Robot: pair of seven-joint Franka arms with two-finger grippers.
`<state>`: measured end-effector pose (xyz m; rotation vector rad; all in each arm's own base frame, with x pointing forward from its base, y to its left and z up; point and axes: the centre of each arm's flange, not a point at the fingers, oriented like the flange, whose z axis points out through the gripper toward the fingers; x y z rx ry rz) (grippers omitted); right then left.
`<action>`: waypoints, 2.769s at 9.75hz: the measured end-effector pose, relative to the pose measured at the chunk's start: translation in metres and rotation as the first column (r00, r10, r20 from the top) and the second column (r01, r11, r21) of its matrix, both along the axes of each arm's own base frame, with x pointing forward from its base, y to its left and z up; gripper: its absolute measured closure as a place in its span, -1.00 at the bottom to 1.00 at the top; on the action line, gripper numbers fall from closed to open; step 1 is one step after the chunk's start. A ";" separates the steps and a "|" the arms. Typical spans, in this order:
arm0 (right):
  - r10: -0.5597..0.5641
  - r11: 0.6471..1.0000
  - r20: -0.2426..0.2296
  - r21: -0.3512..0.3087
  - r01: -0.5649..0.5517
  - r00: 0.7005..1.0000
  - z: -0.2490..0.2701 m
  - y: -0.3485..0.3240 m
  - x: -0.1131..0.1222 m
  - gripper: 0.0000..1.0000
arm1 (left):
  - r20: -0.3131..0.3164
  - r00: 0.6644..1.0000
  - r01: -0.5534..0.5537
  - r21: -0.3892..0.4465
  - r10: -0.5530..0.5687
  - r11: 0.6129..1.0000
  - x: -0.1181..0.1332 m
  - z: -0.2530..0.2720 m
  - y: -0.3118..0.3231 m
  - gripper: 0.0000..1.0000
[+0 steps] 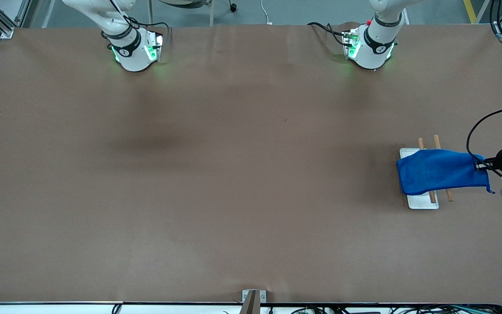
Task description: Right arm passes towel to left arm to hang
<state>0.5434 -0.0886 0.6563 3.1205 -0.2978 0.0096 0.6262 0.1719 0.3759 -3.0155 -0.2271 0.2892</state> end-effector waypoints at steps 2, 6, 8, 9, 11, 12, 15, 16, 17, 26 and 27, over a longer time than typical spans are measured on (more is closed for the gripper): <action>0.000 1.000 0.000 0.000 0.000 1.000 0.000 0.000 0.000 -1.00 | 0.000 1.000 0.000 -0.006 0.000 1.000 -0.001 -0.007 0.011 0.96; 0.001 1.000 0.000 0.000 -0.001 1.000 0.000 0.000 0.000 -1.00 | 0.009 1.000 0.015 -0.020 -0.015 1.000 0.000 -0.026 0.029 0.96; 0.000 1.000 0.000 0.000 0.000 1.000 0.000 0.000 0.000 -1.00 | 0.015 1.000 0.016 -0.023 -0.015 1.000 -0.002 -0.029 0.039 0.93; 0.000 1.000 0.000 0.000 0.000 1.000 0.000 0.000 0.000 -1.00 | 0.018 1.000 0.014 -0.024 -0.013 1.000 -0.002 -0.031 0.043 0.89; 0.000 1.000 0.000 0.000 0.000 1.000 0.000 0.000 0.000 -1.00 | 0.024 0.999 0.025 -0.026 -0.025 0.999 -0.001 -0.031 0.041 0.44; 0.000 1.000 0.000 0.000 0.000 1.000 0.000 0.000 0.000 -1.00 | 0.036 0.999 0.036 -0.026 -0.035 0.999 0.003 -0.026 0.038 0.17; 0.000 1.000 0.000 0.000 0.000 1.000 0.000 0.000 0.000 -1.00 | 0.127 0.991 0.053 -0.015 -0.051 0.998 0.023 0.022 0.032 -0.71; 0.001 1.000 0.000 0.000 -0.001 1.000 0.000 0.000 0.000 -1.00 | 0.148 0.987 0.069 -0.032 -0.064 0.997 0.027 0.045 0.013 -0.97; 0.001 1.000 0.001 0.000 -0.001 1.000 0.000 0.000 0.000 -1.00 | 0.169 0.983 0.086 -0.041 -0.078 0.995 0.027 0.074 -0.011 -1.00; 0.001 1.000 0.001 0.000 -0.001 1.000 0.000 0.000 0.000 -1.00 | 0.230 0.966 0.135 -0.069 -0.116 0.988 -0.046 0.260 -0.185 -1.00; 0.001 1.000 0.001 0.000 -0.001 1.000 0.000 0.000 0.000 -1.00 | 0.235 0.964 0.145 -0.059 -0.128 0.988 -0.055 0.272 -0.194 -1.00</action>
